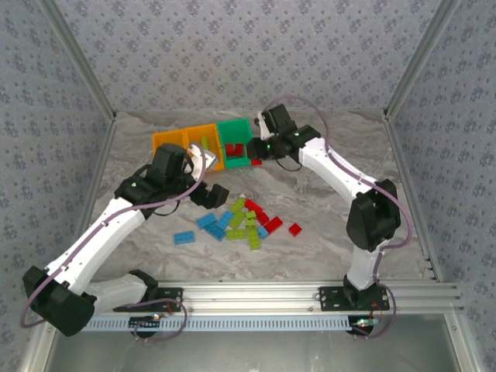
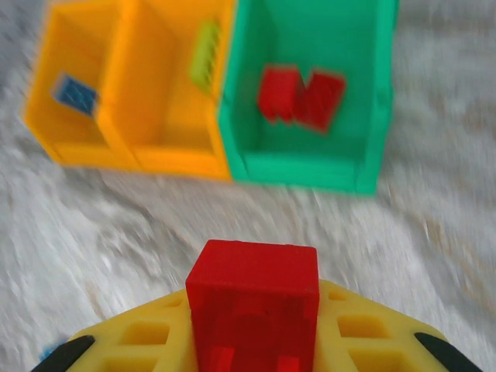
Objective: Sort the legos into containers by color
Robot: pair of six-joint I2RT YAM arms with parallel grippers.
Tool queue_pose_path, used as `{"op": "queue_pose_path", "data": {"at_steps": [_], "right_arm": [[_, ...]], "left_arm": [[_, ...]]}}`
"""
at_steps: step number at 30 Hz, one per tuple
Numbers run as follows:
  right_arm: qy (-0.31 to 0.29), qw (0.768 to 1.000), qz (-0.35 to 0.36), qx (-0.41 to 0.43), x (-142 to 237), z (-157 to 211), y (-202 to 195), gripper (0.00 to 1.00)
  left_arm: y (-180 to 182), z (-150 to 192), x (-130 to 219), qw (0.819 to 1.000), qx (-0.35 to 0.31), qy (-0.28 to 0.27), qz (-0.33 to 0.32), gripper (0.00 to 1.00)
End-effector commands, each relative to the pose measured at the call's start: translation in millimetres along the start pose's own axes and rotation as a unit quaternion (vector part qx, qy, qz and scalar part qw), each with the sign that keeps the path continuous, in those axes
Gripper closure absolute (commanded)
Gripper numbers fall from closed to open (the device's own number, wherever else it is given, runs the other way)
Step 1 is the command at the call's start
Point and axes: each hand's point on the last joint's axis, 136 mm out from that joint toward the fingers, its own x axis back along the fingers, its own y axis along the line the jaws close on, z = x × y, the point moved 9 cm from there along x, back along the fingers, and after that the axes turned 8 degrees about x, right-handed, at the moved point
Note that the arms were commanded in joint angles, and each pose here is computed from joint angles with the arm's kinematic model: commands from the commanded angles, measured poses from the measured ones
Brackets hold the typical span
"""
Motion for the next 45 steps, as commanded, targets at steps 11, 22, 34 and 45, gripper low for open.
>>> {"op": "queue_pose_path", "data": {"at_steps": [11, 22, 34, 45], "right_arm": [[-0.044, 0.993, 0.101, 0.05, -97, -65, -30, 0.73], [0.027, 0.991, 0.099, 0.092, -97, -66, -39, 0.48], [0.078, 0.993, -0.004, 0.089, 60, -38, -43, 0.42], [0.039, 0.994, 0.046, -0.09, 140, 96, -47, 0.23]], "left_arm": [[3, 2, 12, 0.995, 0.083, -0.045, -0.035, 0.01], [5, 15, 18, 0.995, 0.079, -0.042, -0.041, 0.01], [5, 26, -12, 0.994, 0.092, 0.023, -0.046, 0.01], [-58, 48, -89, 0.979, 0.068, 0.192, -0.009, 0.09]]}}
